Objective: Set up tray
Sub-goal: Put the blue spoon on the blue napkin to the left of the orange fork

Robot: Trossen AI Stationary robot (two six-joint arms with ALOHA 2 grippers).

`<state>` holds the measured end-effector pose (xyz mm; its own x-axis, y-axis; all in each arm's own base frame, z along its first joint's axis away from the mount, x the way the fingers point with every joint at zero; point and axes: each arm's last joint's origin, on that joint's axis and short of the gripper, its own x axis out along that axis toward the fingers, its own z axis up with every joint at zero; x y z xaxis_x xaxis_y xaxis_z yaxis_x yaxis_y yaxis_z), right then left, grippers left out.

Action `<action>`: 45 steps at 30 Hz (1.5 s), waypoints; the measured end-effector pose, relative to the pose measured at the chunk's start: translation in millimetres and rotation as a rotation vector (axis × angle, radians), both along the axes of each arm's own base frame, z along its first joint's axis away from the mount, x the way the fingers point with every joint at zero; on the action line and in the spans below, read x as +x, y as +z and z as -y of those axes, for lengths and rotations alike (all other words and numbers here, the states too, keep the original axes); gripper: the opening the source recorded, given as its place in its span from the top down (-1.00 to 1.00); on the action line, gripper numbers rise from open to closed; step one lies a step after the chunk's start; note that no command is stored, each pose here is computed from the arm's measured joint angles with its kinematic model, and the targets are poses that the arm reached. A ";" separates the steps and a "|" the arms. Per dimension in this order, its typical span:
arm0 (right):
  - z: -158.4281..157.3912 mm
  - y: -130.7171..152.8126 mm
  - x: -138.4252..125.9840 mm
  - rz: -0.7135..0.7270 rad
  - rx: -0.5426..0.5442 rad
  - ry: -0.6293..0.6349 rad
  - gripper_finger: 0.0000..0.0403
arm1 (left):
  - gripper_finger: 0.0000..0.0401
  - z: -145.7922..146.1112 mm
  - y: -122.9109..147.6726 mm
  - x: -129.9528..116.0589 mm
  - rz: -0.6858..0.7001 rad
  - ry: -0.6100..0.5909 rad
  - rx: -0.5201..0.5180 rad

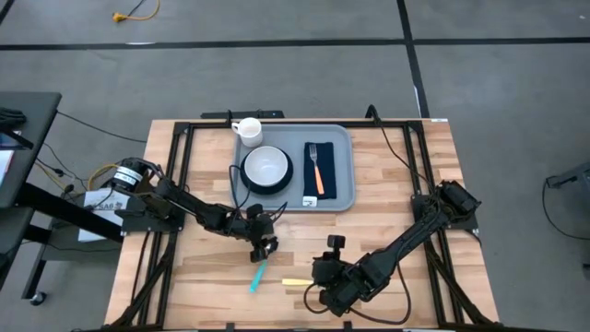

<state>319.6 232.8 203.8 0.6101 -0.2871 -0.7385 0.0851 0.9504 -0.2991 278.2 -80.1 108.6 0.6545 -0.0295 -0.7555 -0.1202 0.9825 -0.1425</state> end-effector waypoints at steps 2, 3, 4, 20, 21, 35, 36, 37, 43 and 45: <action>0.0 0.0 0.0 0.000 0.000 0.000 0.68 | 0.28 0.0 0.0 0.0 0.001 0.004 0.001; 0.0 0.0 0.0 0.000 0.000 0.000 0.68 | 0.28 0.0 0.0 0.1 0.002 0.005 0.001; 0.0 0.0 0.0 0.000 0.000 0.000 0.68 | 0.28 0.0 0.1 0.2 0.004 0.005 0.001; 0.0 0.0 0.0 0.000 0.000 0.000 0.68 | 0.28 0.2 0.5 1.0 0.013 0.016 -0.010; 0.0 0.0 0.0 0.000 0.000 0.000 0.68 | 0.28 0.3 0.9 1.4 0.013 0.018 -0.011; -0.1 -0.1 -0.1 -0.005 0.006 0.003 0.68 | 0.28 8.8 18.0 16.6 0.041 0.037 0.044; -0.2 -0.3 -0.1 -0.010 0.013 0.006 0.68 | 0.28 8.8 18.0 16.4 0.034 0.035 0.045; -0.5 -0.4 -0.2 -0.014 0.017 0.008 0.68 | 0.28 8.7 17.5 15.9 0.026 0.032 0.045; -0.5 -0.4 -0.2 -0.016 0.020 0.010 0.68 | 0.28 7.7 14.4 12.3 -0.022 0.037 0.050; -0.6 -0.5 -0.3 -0.016 0.020 0.010 0.68 | 0.28 7.6 14.4 12.1 -0.025 0.038 0.049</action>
<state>319.3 233.4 203.3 0.6007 -0.2660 -0.7539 0.0711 0.9571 -0.2810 290.3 -87.7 123.0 0.6356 0.0327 -0.7714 -0.1603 0.9829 -0.0904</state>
